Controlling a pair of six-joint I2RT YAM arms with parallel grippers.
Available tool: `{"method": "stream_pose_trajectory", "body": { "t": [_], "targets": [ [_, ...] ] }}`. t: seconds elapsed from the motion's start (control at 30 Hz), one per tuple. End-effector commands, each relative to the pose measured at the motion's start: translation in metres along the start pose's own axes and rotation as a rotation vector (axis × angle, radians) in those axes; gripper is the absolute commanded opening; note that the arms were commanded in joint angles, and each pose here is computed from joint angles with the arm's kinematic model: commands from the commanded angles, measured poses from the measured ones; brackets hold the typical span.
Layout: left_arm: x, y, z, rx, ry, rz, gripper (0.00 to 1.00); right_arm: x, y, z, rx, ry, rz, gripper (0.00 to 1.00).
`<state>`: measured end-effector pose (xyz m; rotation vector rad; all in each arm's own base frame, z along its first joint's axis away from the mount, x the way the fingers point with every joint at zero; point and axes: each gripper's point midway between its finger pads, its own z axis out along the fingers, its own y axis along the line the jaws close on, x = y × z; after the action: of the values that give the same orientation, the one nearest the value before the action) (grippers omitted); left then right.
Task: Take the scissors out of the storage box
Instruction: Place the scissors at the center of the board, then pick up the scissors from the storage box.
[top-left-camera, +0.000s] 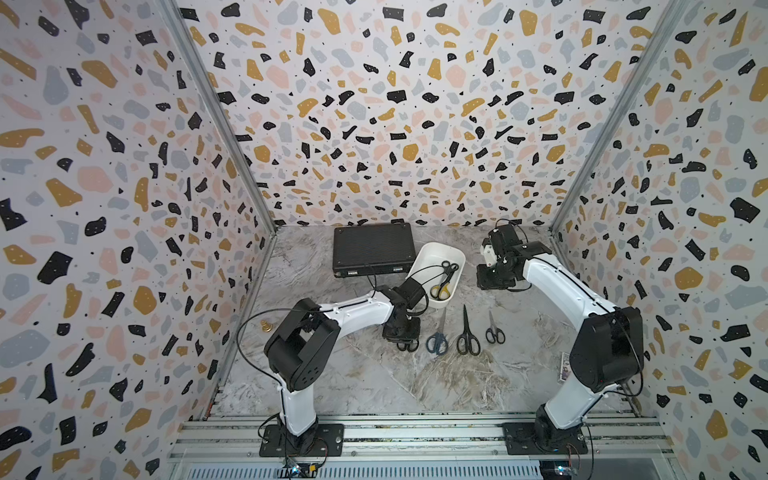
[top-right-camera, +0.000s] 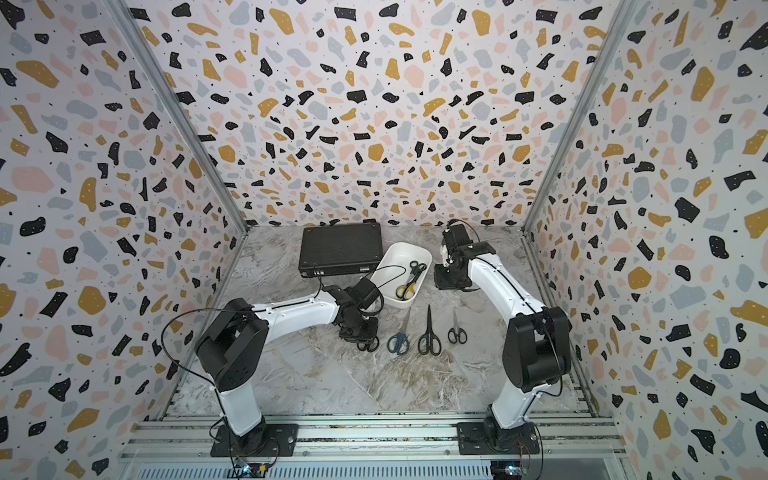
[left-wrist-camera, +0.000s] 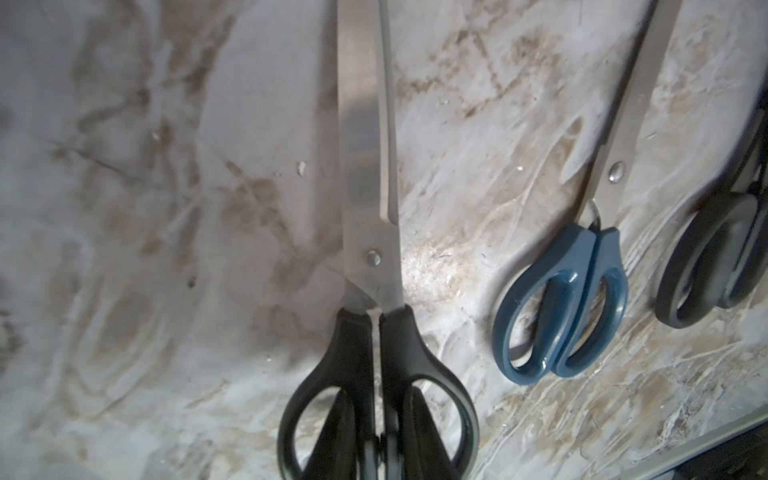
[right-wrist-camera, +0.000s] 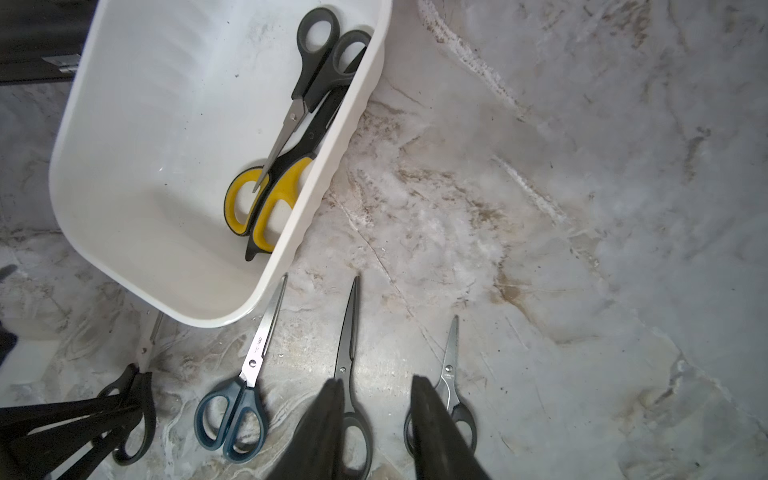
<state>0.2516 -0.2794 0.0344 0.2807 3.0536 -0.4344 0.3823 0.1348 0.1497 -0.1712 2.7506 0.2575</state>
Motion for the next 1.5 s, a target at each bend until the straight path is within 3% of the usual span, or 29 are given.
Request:
{"method": "stream_pose_trajectory", "body": {
  "t": [0.0,0.13,0.3,0.43,0.57,0.77,1.07,1.3,1.47],
  "targets": [
    [0.007,-0.007,0.002,0.024,0.049,-0.01,0.18,-0.01,0.004,-0.012,-0.015,-0.025,0.01,0.33],
    [0.006,-0.016,0.006,0.069,0.061,0.002,0.21,-0.012,0.004,-0.014,-0.015,-0.029,0.009,0.33],
    [0.001,-0.025,0.001,0.127,0.032,0.019,0.34,-0.01,0.002,-0.013,-0.004,-0.025,0.002,0.33],
    [-0.005,-0.031,-0.011,0.165,0.002,0.017,0.34,-0.01,0.001,-0.011,0.002,-0.02,0.001,0.33],
    [-0.022,-0.037,-0.048,0.19,-0.091,0.037,0.34,-0.012,0.0,-0.01,0.009,-0.022,-0.002,0.33],
    [-0.074,-0.056,-0.103,0.14,-0.259,0.194,0.36,-0.023,0.001,-0.009,0.009,-0.029,-0.007,0.33],
    [-0.157,-0.07,-0.059,0.078,-0.251,0.332,0.35,-0.019,0.002,-0.002,-0.004,-0.01,0.012,0.33],
    [-0.188,-0.059,-0.054,0.072,-0.286,0.273,0.35,-0.02,0.021,0.007,-0.115,-0.005,0.083,0.34],
    [-0.196,-0.066,-0.033,0.101,-0.263,0.348,0.36,-0.019,0.019,0.009,-0.109,0.0,0.085,0.34]
  ]
}}
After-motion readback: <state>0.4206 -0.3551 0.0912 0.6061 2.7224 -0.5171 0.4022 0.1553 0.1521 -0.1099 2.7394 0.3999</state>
